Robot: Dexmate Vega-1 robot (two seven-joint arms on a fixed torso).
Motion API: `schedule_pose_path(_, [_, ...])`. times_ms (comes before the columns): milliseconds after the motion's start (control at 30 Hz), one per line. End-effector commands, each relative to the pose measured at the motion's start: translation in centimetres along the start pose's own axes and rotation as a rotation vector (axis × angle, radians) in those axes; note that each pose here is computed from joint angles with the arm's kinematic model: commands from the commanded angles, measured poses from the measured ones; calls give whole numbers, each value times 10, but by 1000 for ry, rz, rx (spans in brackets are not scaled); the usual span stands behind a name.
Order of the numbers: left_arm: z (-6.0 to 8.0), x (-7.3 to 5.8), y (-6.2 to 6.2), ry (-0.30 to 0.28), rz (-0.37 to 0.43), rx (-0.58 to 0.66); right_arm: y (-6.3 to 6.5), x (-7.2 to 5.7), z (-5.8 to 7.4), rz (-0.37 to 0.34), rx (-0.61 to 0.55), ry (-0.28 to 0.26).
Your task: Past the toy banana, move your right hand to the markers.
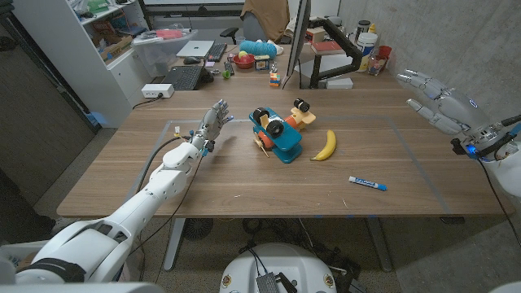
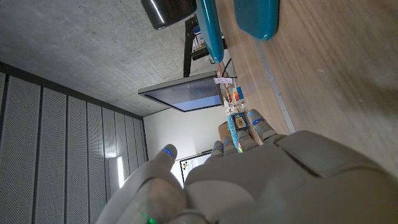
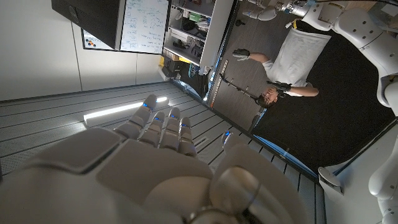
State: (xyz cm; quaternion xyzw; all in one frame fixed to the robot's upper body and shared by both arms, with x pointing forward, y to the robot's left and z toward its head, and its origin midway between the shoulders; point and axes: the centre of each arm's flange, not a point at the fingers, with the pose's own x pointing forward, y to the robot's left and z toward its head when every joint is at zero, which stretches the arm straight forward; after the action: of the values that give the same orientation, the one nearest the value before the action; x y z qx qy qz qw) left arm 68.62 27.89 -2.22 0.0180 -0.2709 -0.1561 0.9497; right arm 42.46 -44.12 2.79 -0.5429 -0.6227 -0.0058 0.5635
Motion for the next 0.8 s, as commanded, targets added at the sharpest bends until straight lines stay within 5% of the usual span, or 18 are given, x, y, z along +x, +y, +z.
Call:
schedule_pose_path(33, [-2,-3,3,-2,5,-5,12,9,1,73,-1,-16])
schedule_pose_path(800, [-4,-3,5,-6,1,-9,21,10,7,131,-7,-32])
